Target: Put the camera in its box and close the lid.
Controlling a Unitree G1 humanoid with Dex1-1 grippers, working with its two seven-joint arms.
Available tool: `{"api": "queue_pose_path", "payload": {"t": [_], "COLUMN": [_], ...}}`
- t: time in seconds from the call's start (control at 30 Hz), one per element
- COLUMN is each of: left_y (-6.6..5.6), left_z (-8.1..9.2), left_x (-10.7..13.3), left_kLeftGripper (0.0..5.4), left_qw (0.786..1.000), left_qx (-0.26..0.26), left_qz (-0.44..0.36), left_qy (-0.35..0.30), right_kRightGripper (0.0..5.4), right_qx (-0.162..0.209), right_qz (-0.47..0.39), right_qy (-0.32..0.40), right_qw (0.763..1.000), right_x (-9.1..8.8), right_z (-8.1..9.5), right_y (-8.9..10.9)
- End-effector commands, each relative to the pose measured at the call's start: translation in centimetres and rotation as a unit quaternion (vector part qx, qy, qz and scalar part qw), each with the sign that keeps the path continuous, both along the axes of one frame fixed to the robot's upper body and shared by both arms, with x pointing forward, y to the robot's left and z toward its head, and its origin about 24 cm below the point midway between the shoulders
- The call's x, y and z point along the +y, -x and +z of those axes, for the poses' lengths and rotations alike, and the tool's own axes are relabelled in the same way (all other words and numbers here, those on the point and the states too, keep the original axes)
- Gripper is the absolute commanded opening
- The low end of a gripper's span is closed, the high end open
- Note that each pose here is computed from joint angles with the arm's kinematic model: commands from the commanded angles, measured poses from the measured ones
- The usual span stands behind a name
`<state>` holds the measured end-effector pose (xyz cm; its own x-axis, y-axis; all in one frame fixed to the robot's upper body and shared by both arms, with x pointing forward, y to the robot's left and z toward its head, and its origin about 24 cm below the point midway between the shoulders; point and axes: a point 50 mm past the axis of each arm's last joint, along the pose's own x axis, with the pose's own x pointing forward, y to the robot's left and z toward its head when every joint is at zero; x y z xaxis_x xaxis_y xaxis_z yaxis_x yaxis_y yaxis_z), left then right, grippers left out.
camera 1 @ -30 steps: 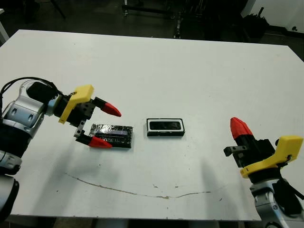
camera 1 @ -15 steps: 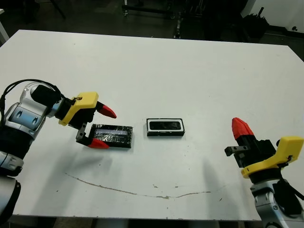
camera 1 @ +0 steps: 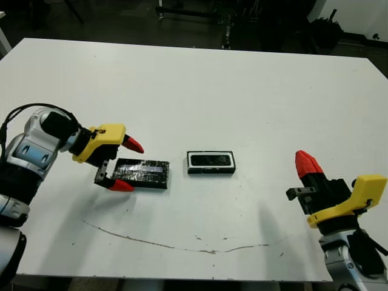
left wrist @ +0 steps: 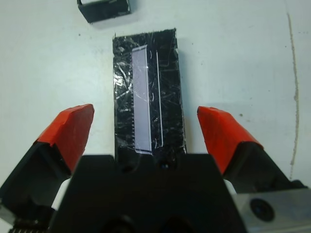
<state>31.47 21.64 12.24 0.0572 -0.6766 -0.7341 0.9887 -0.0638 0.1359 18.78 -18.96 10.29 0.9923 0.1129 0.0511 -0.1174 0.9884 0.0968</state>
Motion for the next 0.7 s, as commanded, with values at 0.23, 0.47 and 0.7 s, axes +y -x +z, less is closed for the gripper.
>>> {"api": "queue_pose_path", "payload": {"t": [0.23, 0.47, 0.7], "left_y": [0.3, 0.4, 0.8], "left_z": [-1.5, -2.5, -3.3], "left_x": [1.4, 2.2, 2.4], "left_kLeftGripper": [5.40, 5.40, 5.18], "left_qw": [0.997, 0.990, 0.983], "left_qx": [0.062, 0.083, 0.105], "left_qz": [0.039, 0.100, 0.134], "left_qy": [0.015, 0.053, 0.067], "right_kRightGripper": [0.01, 0.01, 0.00], "right_qx": [0.004, 0.005, 0.008], "right_qz": [-0.008, -0.005, -0.009], "right_qy": [0.001, -0.001, 0.004], "right_qw": [1.000, 1.000, 1.000], "right_x": [-0.4, -0.4, -0.4], "right_z": [-0.2, -0.2, 0.0], "right_y": [0.4, 0.5, 0.7]}}
